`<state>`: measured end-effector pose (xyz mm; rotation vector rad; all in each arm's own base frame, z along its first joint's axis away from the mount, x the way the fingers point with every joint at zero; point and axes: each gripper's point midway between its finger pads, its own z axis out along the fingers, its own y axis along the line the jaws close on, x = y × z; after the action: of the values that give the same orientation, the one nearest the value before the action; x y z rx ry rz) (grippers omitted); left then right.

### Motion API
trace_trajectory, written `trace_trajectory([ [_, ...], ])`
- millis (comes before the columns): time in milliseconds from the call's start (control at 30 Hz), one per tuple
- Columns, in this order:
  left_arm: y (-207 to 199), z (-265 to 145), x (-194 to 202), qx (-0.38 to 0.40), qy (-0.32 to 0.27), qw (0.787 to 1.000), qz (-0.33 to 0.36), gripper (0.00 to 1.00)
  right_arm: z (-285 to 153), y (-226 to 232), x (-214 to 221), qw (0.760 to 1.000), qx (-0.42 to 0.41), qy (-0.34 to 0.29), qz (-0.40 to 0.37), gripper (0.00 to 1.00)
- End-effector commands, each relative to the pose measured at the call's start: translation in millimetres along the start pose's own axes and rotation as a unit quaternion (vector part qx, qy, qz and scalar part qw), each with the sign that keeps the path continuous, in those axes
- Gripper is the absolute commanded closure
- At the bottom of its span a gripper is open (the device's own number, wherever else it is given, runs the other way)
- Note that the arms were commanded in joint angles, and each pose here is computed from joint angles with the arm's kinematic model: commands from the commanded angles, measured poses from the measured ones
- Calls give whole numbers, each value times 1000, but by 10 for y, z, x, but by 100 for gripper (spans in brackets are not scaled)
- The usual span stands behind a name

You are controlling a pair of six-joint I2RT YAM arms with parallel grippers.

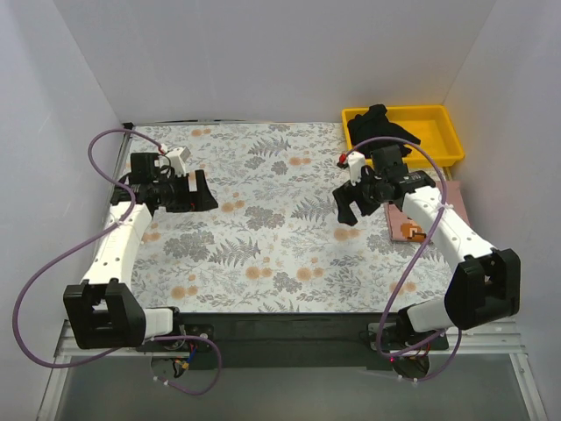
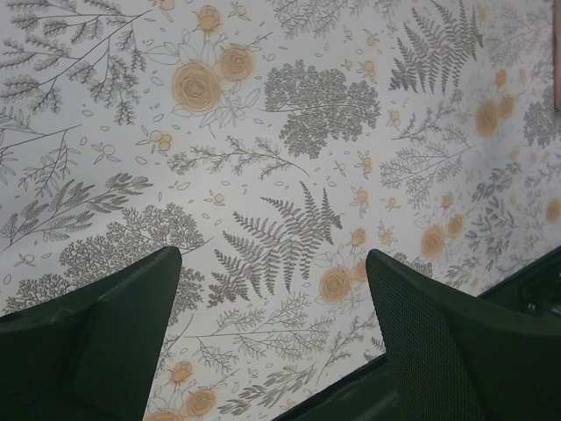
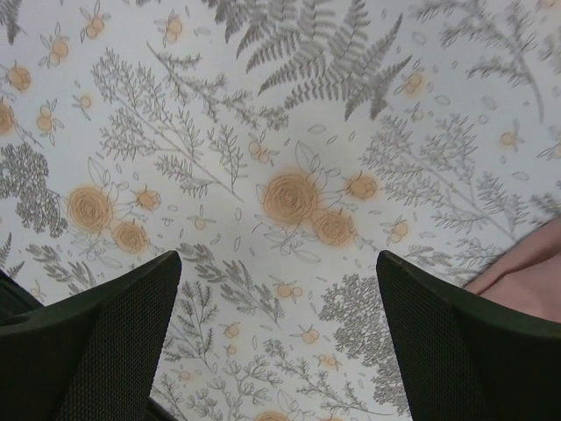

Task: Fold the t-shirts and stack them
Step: Grab the tshirt from the pile

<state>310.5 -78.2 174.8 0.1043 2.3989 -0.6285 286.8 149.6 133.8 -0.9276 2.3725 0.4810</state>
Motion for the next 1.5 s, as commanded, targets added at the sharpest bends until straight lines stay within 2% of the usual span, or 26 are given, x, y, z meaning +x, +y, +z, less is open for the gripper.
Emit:
trace_trajectory([
  [0, -244, -140, -147, 55, -13, 998, 32, 14, -202, -163, -535, 997, 32, -63, -29, 2],
  [133, -303, -177, -248, 64, -28, 997, 35, 14, -374, -610, -1005, 991, 90, -100, -27, 2],
  [167, -303, -191, -297, 60, -34, 997, 34, 14, -587, -740, -1325, 984, 109, -139, -27, 2],
  [233, -270, -175, -322, 52, -31, 998, 32, 14, -627, -1132, -1495, 980, 126, -155, 6, 2],
  [300, -268, -179, -347, 52, -29, 998, 31, 14, -879, -1432, -1875, 967, 154, -201, 18, 2],
  [333, -266, -169, -352, 51, -28, 998, 30, 14, -743, -1759, -1827, 967, 168, -188, 43, 2],
  [400, -271, -177, -392, 51, -29, 998, 30, 14, -750, -2237, -1968, 956, 204, -202, 65, 2],
  [500, -279, -172, -433, 53, -24, 998, 26, 14, -744, -2586, -2190, 944, 233, -228, 52, 2],
  [533, -286, -165, -465, 55, -24, 998, 25, 14, -532, -2731, -2153, 946, 234, -218, 51, 2],
  [600, -283, -138, -464, 58, -15, 998, 20, 14, -405, -3087, -2084, 939, 261, -218, 48, 2],
  [733, -257, -98, -453, 56, -4, 998, 16, 14, -5, -3424, -1941, 933, 288, -210, 43, 2],
  [800, -219, -85, -439, 48, -2, 999, 17, 14, 288, -3508, -1812, 939, 282, -193, 45, 2],
  [933, -179, -79, -396, 40, 3, 999, 23, 14, 712, -3589, -1493, 948, 280, -144, 36, 2],
  [1000, -164, -85, -394, 36, 3, 999, 27, 14, 992, -3470, -1398, 957, 267, -117, 19, 2],
  [1267, -150, -68, -412, 36, 4, 999, 33, 14, 1330, -3426, -1021, 969, 238, -64, 8, 4],
  [1333, -127, -51, -400, 33, 6, 999, 34, 14, 1384, -3392, -986, 973, 223, -60, -2, 12],
  [1400, -116, -43, -397, 31, 6, 999, 36, 14, 1388, -3351, -1004, 975, 211, -63, -5, 46],
  [1433, -104, -47, -413, 28, 4, 999, 38, 14, 1388, -3348, -1013, 975, 211, -63, -6, 67],
  [1467, -103, -37, -402, 29, 8, 999, 37, 14, 1328, -3388, -1027, 973, 224, -61, -5, 98],
])
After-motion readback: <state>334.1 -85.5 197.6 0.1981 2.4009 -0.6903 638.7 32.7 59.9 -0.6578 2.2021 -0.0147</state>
